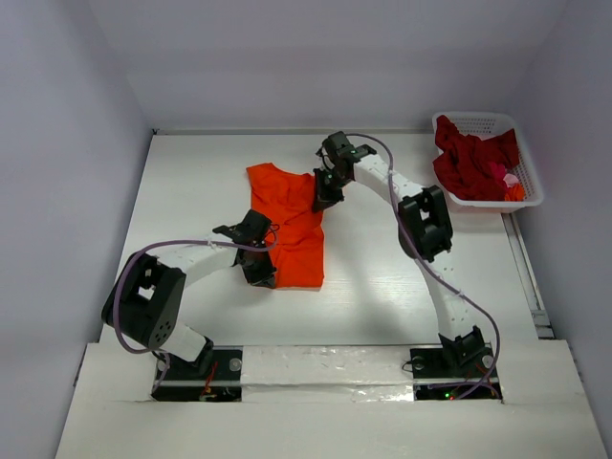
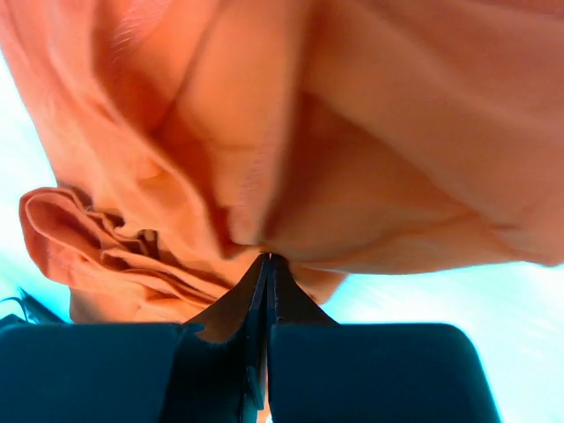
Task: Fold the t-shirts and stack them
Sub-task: Fold the folded rectangular tshirt in 1/3 of the way
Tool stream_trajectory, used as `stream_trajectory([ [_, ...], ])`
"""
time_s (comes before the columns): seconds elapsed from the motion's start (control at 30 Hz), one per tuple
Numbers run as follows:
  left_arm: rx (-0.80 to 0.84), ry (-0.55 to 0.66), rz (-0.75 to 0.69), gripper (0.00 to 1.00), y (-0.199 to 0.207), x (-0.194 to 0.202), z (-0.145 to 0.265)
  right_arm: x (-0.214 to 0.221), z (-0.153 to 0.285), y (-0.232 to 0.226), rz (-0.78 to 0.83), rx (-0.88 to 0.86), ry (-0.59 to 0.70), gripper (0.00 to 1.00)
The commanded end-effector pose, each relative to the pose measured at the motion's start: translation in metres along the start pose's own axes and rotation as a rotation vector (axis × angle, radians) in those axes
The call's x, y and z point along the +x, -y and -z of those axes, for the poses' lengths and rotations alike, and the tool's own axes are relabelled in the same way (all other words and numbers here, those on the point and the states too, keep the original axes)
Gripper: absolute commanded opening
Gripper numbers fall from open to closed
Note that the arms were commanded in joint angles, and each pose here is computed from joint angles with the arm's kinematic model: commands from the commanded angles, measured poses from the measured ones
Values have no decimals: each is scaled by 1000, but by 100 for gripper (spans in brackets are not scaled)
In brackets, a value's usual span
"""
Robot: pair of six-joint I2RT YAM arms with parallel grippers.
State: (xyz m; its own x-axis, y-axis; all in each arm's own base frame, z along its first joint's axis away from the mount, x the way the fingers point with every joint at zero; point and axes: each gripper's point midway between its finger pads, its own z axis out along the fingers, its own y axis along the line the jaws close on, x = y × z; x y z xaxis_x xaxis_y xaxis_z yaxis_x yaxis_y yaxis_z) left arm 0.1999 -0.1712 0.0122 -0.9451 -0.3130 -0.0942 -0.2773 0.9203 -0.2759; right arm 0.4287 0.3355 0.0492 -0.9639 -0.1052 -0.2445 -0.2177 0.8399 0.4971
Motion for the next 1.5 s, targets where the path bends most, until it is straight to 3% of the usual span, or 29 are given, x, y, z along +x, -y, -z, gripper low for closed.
stream_trajectory([
  [0.0, -161, -67, -5, 0, -42, 26, -17, 6, 34, -53, 96, -91, 38, 7],
  [0.1, -159, -63, -4, 0, -42, 25, -17, 30, 34, -70, 125, -100, 11, 28],
  [0.27, -157, -59, 2, 0, -41, 24, -16, 51, 47, -100, 169, -127, 4, 29],
  [0.5, -161, -56, 1, 0, -40, 23, -15, 51, 63, -112, 174, -148, 30, 43],
  [0.83, -154, -58, 4, 0, -37, 22, -13, 89, 7, -108, 179, -159, -103, 42],
  [1.3, -156, -56, 1, 0, -36, 21, -11, 93, -2, -117, 175, -178, -118, 42],
  [1.37, -156, -56, 1, 0, -37, 21, -11, 100, -3, -127, 202, -189, -129, 37],
  [1.47, -157, -56, 4, 0, -37, 22, -11, 102, -8, -132, 209, -197, -142, 11],
])
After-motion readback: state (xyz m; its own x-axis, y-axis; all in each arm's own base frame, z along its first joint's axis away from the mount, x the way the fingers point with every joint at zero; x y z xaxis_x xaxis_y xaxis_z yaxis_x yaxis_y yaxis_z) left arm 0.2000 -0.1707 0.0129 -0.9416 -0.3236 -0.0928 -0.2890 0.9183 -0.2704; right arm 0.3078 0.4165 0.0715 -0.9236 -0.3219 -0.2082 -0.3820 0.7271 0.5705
